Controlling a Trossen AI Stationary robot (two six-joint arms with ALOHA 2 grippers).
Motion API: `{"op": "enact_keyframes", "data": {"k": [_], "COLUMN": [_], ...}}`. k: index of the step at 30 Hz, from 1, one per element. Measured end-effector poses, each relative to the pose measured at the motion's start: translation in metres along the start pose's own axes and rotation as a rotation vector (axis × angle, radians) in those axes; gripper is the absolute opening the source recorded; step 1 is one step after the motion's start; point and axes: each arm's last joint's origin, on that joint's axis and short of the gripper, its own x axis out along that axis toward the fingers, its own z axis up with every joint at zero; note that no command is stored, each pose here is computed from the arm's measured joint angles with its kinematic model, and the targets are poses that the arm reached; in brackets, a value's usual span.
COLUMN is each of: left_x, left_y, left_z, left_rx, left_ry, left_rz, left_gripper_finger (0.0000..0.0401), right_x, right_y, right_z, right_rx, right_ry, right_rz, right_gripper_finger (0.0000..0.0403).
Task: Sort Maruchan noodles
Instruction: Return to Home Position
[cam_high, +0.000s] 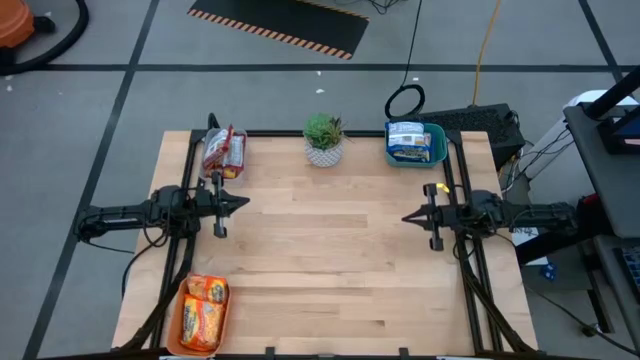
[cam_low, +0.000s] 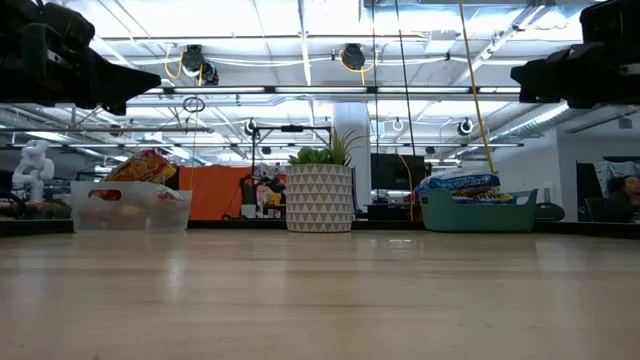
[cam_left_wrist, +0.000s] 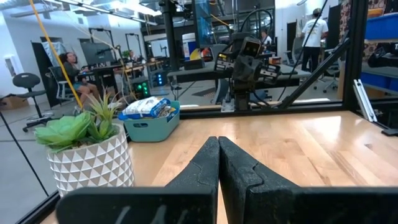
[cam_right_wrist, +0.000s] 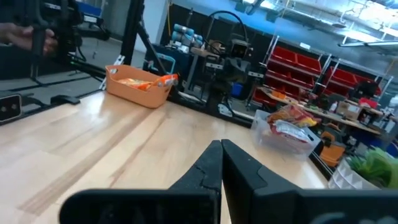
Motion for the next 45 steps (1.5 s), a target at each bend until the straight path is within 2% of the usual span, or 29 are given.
{"op": "enact_keyframes", "data": {"k": [7,13,37,42,45], "left_x": [0.0,0.0,0.0,0.0,-0.0002], "left_y": [0.0,0.0,0.0,-0.0001,-0.0016], "left_z": [0.0,0.0,0.0,-0.0009,-0.0059], "left_rx": [0.0,0.0,-0.003,-0.033,-0.074], "left_ry": [0.0,0.0,0.0,0.01,0.062], "left_rz": [0.0,0.0,0.0,-0.001,-0.031], "left_gripper_finger": [0.0005,0.0005,0.0005,0.0005,0.0005], "right_x": [0.0002,0.0003,0.0015,0.0015,0.0015], "right_y": [-0.0022,-0.0047,-0.005,-0.005,-0.005], "right_z": [-0.0018,-0.0049,-0.0051,-0.005,-0.0049], "right_rx": [0.031,0.057,0.109,0.109,0.109], "right_ry": [0.022,0.069,0.073,0.071,0.071], "right_rz": [-0.028,-0.112,-0.12,-0.121,-0.121], "right_gripper_finger": [0.0,0.0,0.0,0.0,0.0]}}
